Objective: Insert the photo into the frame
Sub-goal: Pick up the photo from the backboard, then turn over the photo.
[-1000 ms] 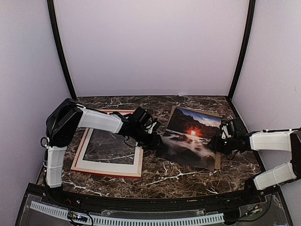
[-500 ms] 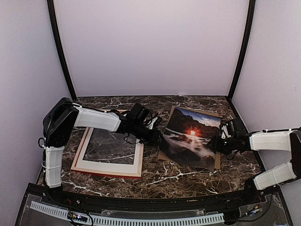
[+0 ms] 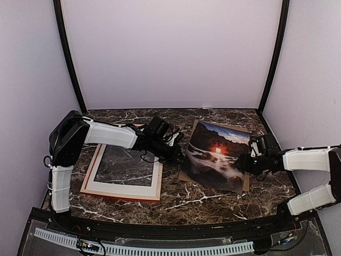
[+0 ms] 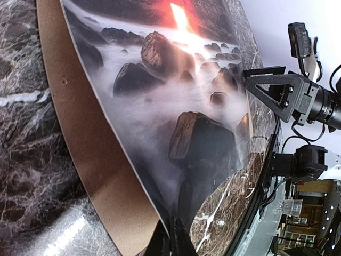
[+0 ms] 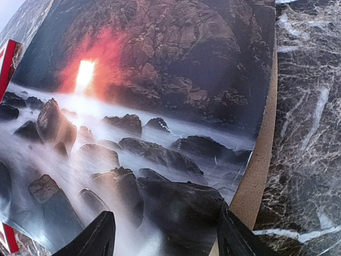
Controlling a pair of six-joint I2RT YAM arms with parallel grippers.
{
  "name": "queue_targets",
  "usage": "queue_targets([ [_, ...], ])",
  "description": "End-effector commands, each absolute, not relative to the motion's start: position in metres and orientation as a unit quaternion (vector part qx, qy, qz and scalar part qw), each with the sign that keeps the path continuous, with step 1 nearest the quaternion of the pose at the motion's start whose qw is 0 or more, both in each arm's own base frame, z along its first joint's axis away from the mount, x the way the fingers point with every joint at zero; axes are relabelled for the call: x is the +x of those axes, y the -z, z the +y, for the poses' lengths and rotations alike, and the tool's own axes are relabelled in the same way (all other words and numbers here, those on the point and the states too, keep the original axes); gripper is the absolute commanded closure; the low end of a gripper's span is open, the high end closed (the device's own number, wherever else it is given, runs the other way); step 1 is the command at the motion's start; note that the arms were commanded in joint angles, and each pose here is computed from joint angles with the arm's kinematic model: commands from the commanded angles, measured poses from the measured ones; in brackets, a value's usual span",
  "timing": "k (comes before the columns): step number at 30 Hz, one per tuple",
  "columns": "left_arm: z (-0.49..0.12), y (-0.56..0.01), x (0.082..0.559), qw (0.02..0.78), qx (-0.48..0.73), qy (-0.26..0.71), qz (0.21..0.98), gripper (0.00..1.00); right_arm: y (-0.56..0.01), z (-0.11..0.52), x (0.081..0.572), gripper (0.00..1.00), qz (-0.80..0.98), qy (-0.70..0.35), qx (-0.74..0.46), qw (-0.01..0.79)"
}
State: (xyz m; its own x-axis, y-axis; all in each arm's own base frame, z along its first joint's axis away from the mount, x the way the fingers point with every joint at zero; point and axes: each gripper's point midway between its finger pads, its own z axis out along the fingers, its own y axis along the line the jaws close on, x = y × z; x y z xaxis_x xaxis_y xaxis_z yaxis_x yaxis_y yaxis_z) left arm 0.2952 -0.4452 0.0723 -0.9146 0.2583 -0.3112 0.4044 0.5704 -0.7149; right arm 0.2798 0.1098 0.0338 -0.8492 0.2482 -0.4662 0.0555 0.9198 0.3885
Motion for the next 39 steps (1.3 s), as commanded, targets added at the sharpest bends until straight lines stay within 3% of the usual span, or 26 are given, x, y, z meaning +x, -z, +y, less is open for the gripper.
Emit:
queue_targets([
  [1,-0.448,-0.093,0.299,0.095,0.201,0.428,0.876,1.00,-0.026,0.112,0.260,0.32,0.954,-0.185,0.078,0.221],
  [10,-0.411,-0.154,0.308,0.175,0.246,0.355,0.885,1.00,-0.077,0.113,0.275,0.26,0.945,-0.183,0.064,0.262],
  [19,-0.297,-0.236,0.316,0.273,0.240,0.188,0.913,1.00,-0.131,0.126,0.292,0.25,0.927,-0.220,0.052,0.298],
  [26,-0.234,-0.316,0.306,0.359,0.228,0.102,0.899,1.00,-0.128,0.135,0.297,0.26,0.927,-0.232,0.050,0.290],
  [34,-0.236,-0.335,0.294,0.356,0.235,0.086,0.901,1.00,-0.130,0.142,0.298,0.26,0.927,-0.238,0.047,0.287],
  [39,-0.302,-0.310,0.278,0.312,0.312,0.108,0.891,1.00,-0.136,0.153,0.298,0.25,0.919,-0.268,0.046,0.285],
])
